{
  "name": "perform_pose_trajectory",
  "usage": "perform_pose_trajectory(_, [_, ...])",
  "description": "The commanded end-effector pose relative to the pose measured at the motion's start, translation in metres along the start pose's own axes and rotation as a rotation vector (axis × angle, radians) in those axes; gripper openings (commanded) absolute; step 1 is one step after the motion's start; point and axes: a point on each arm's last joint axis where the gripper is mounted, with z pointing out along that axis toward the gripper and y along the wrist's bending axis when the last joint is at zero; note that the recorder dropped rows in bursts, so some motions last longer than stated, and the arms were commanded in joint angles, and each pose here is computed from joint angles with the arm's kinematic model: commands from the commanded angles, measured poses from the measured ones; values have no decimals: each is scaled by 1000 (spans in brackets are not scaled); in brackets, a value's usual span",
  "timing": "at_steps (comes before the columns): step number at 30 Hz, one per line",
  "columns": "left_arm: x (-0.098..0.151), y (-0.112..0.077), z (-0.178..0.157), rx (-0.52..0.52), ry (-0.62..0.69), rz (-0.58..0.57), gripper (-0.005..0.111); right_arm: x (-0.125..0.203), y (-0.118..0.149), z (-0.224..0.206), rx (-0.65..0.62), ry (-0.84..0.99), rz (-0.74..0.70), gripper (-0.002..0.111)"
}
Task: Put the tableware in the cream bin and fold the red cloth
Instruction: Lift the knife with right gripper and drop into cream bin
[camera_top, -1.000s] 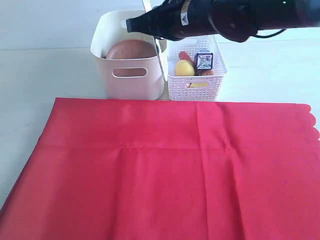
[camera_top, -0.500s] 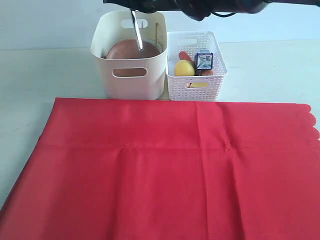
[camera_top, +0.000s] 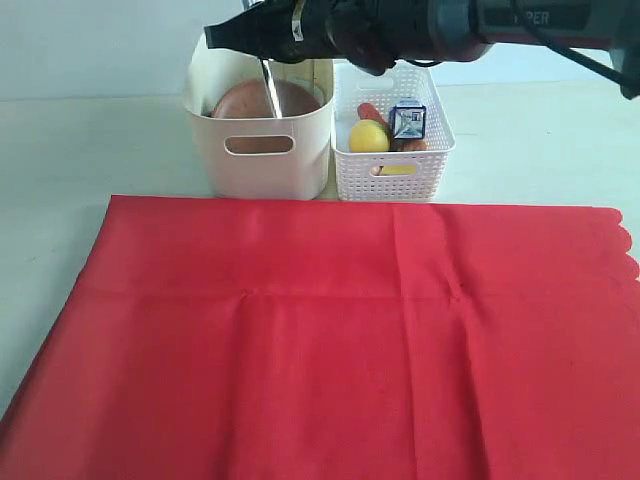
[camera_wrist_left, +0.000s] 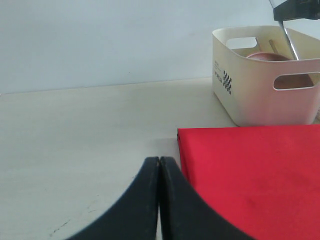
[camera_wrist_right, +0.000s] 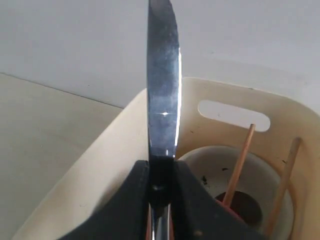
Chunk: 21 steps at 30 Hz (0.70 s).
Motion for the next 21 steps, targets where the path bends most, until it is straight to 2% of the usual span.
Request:
perform_pose_trajectory(1, [-1,0,0,3,-10,0,3,-2,0,1,-8,-16,-14,0])
perform_pose_trajectory(11, [-1,0,0,3,-10,0,3,0,0,2,-1,-5,-14,0])
perform_pose_trajectory(17, [-1,0,0,3,-10,0,3,0,0,2,-1,-6,-14,12])
perform_pose_trajectory(21, [-1,0,0,3,-10,0,3,0,0,2,-1,-6,-14,16])
